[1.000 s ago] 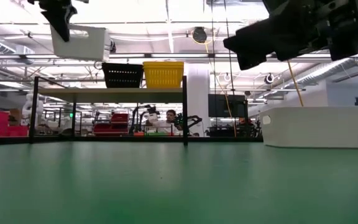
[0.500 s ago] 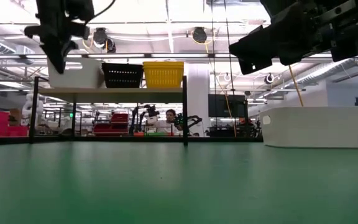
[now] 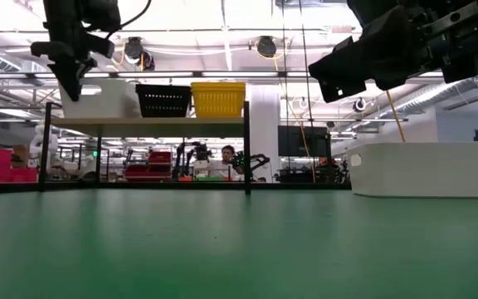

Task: Stack baskets on shelf by color
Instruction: Put the top white bin on the shelf, then stack the bottom white bin on top of the other white bin on the shelf

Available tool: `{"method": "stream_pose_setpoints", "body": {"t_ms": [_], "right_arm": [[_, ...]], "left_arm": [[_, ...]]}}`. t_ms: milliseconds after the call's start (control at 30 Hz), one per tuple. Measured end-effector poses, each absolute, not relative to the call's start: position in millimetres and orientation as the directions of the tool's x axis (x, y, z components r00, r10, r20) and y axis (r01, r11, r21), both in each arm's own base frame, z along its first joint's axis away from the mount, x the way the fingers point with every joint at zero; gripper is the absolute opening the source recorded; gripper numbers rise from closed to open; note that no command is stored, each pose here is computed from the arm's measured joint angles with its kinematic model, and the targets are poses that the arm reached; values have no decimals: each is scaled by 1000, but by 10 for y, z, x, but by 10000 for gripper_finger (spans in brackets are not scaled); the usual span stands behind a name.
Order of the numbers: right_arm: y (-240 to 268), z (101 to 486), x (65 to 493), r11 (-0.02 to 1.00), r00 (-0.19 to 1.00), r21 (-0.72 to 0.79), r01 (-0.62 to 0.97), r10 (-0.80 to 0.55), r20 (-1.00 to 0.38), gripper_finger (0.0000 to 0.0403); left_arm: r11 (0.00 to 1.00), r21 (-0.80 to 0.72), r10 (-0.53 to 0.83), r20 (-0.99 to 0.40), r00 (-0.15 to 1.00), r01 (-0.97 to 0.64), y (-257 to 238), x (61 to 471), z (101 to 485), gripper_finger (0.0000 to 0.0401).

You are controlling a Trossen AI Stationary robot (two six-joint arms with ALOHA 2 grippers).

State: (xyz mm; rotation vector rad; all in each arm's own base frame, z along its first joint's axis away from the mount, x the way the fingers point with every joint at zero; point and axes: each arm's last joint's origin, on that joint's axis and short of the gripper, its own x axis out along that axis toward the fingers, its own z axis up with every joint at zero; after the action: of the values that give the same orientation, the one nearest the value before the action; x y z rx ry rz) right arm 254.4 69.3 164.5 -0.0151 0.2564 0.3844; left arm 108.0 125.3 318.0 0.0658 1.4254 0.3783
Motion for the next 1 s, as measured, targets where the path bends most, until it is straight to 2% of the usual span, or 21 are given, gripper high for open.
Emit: {"method": "stream_pose_setpoints", "body": {"t_ms": [267, 500, 700, 867, 1000], "right_arm": [[692, 1633, 2541, 928, 892, 35, -372, 367, -262, 75], [689, 1636, 2543, 929, 894, 37, -368, 365, -259, 75], [689, 1643, 2545, 930, 897, 52, -363, 364, -251, 75], [666, 1635, 2550, 957, 921, 53, -284, 287, -261, 75], [650, 1622, 2545, 971, 930, 39, -236, 237, -282, 75]], "left_arm": [[906, 294, 342, -932, 119, -304, 1160, 989, 3261, 83], [864, 323, 408, -898, 162, -386, 1037, 875, 3364, 158], [764, 351, 504, -849, 160, -542, 934, 756, 3450, 221], [621, 205, 495, -851, 175, -757, 811, 655, 3476, 244], [623, 48, 374, -895, 243, -781, 589, 538, 3459, 242]]}}
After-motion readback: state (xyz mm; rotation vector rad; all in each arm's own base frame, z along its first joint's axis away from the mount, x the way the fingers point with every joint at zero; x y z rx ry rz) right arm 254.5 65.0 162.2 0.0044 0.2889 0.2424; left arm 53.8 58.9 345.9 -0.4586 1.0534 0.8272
